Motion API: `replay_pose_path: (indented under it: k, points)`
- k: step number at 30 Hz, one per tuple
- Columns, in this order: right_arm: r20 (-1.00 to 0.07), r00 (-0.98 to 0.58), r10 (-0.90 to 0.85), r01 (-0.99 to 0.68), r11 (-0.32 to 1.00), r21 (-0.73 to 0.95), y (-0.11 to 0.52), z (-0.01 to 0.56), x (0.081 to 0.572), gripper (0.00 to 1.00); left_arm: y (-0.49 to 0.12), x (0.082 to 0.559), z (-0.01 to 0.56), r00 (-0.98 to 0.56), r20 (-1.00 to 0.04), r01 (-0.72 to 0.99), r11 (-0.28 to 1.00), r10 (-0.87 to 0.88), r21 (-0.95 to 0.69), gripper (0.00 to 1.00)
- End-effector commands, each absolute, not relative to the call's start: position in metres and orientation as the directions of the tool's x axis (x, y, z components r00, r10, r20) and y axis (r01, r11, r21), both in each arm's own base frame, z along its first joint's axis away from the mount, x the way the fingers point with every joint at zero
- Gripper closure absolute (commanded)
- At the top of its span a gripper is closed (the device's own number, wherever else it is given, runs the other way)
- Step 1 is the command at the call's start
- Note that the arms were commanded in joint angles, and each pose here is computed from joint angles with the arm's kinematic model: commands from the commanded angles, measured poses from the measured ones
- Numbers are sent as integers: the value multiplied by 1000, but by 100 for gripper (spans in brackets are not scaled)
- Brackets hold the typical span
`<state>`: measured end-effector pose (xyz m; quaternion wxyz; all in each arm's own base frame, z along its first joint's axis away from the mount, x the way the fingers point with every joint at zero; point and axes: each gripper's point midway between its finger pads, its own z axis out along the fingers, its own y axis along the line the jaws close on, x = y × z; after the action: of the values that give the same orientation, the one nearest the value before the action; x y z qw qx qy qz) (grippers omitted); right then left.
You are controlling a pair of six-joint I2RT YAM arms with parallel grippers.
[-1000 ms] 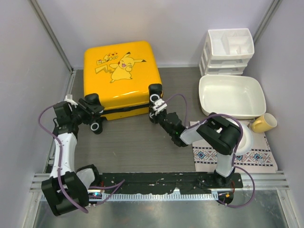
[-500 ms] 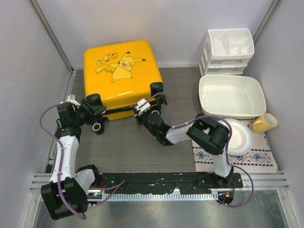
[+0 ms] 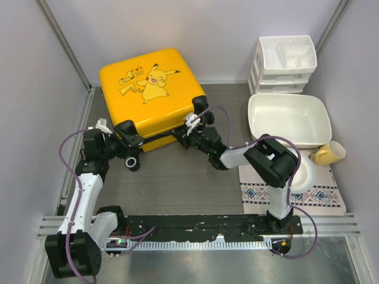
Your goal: Open, take out, and arrange the luggage
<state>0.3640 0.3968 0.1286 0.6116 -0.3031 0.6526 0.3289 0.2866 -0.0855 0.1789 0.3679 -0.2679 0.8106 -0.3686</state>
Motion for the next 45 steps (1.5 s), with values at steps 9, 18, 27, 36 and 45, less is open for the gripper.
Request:
replay_pose_path:
  k: [9, 18, 27, 36, 45]
  points:
    - [-983, -47, 179, -911, 397, 116, 457, 198, 265, 99, -115, 274, 160, -686, -276, -181, 526, -673, -831, 100]
    - [-974, -29, 226, -938, 331, 105, 505, 211, 263, 99, -113, 272, 151, -677, -266, -208, 526, -686, -825, 100]
    - [-978, -32, 206, -909, 400, 114, 494, 203, 277, 99, -115, 274, 155, -678, -274, -184, 518, -682, -835, 100]
    - [-990, -7, 139, -884, 462, 71, 445, 193, 307, 99, -84, 241, 224, -741, -622, 232, 772, -254, -591, 21]
    - [-994, -24, 108, -813, 577, 82, 385, 189, 341, 99, -6, 267, 290, -618, -760, 253, 865, -201, -434, 14]
